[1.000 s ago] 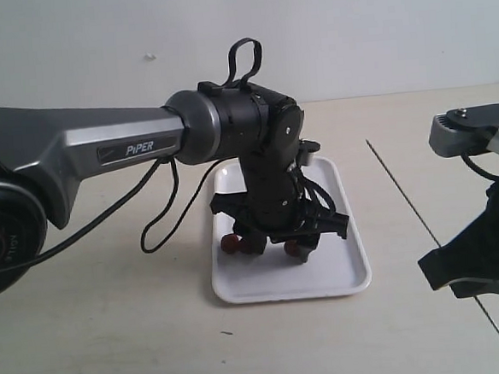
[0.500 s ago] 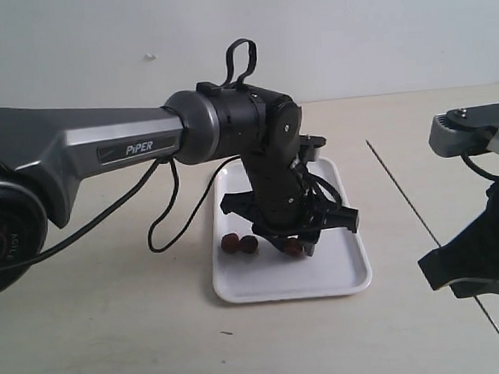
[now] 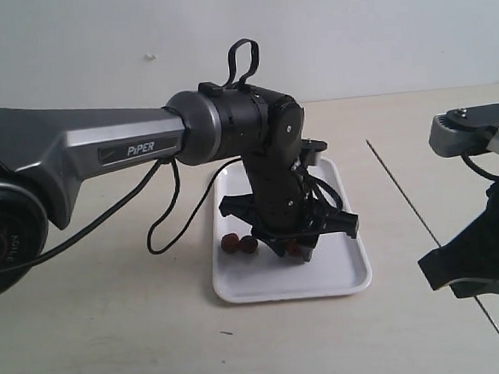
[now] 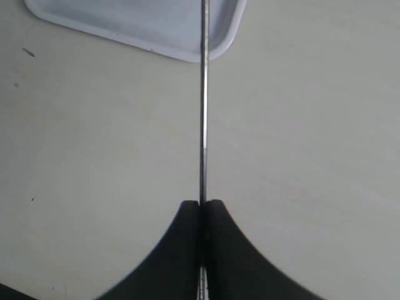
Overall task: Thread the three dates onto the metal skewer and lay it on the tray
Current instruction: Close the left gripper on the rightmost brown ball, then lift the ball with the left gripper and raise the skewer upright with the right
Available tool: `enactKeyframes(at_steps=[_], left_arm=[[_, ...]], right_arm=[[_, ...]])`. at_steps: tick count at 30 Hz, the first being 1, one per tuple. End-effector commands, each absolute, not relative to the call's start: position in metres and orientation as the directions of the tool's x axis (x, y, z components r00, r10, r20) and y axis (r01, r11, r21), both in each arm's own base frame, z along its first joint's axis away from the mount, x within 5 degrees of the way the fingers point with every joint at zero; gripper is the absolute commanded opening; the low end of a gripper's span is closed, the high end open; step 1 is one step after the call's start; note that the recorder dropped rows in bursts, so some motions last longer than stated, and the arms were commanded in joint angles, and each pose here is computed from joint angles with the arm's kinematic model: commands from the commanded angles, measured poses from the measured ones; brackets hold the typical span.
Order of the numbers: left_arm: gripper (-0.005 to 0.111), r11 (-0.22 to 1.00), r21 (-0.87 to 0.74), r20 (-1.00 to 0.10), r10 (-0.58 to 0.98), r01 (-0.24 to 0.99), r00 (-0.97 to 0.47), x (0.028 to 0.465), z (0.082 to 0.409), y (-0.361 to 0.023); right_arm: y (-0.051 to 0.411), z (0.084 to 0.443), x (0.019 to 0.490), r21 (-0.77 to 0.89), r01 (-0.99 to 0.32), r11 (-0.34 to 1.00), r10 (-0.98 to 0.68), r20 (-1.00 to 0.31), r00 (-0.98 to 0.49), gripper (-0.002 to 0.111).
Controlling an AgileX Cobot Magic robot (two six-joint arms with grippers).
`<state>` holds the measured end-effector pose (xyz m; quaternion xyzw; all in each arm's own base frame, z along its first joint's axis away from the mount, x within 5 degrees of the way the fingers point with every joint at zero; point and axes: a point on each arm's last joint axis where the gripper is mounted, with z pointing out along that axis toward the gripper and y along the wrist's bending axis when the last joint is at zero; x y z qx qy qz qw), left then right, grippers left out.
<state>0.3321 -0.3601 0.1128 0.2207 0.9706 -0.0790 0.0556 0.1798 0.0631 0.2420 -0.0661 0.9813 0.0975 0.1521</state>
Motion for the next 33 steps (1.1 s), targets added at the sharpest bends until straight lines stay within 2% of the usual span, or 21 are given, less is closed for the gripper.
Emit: enactKeyframes(at_steps=[1,9,15,22,25,29,31,33], left_arm=[[0.039,0.894,-0.097,-0.081,0.431,0.437,-0.899,0.328,0.094,-0.356],[0.037,0.892,-0.103,-0.109,0.429,0.440,-0.897,0.330,0.094,-0.358],[0.022,0.891,-0.108,-0.126,0.427,0.440,-0.896,0.331,0.095,-0.359],[0.022,0.885,-0.114,-0.156,0.433,0.452,-0.888,0.334,0.099,-0.359],[0.022,0.879,-0.136,-0.209,0.426,0.458,-0.880,0.342,0.119,-0.355],[0.022,0.878,-0.197,-0.318,0.365,0.437,-0.875,0.357,0.168,-0.341],[0.022,0.868,-0.265,-0.358,0.315,0.419,-0.879,0.366,0.192,-0.329],[0.022,0.812,-0.421,-0.369,0.254,0.404,-0.894,0.376,0.215,-0.316]], right_arm=[[0.062,0.242,0.178,0.165,-0.168,0.972,-0.109,-0.315,-0.943,0.000],[0.062,0.242,0.178,0.165,-0.168,0.972,-0.109,-0.315,-0.943,0.000],[0.062,0.242,0.178,0.165,-0.168,0.972,-0.109,-0.315,-0.943,0.000],[0.062,0.242,0.178,0.165,-0.168,0.972,-0.109,-0.315,-0.943,0.000],[0.062,0.242,0.178,0.165,-0.168,0.972,-0.109,-0.315,-0.943,0.000],[0.063,0.243,0.179,0.175,-0.166,0.971,-0.101,-0.328,-0.939,0.000],[0.064,0.243,0.181,0.182,-0.163,0.970,-0.093,-0.341,-0.936,0.000],[0.065,0.244,0.182,0.190,-0.162,0.968,-0.085,-0.357,-0.930,0.000]])
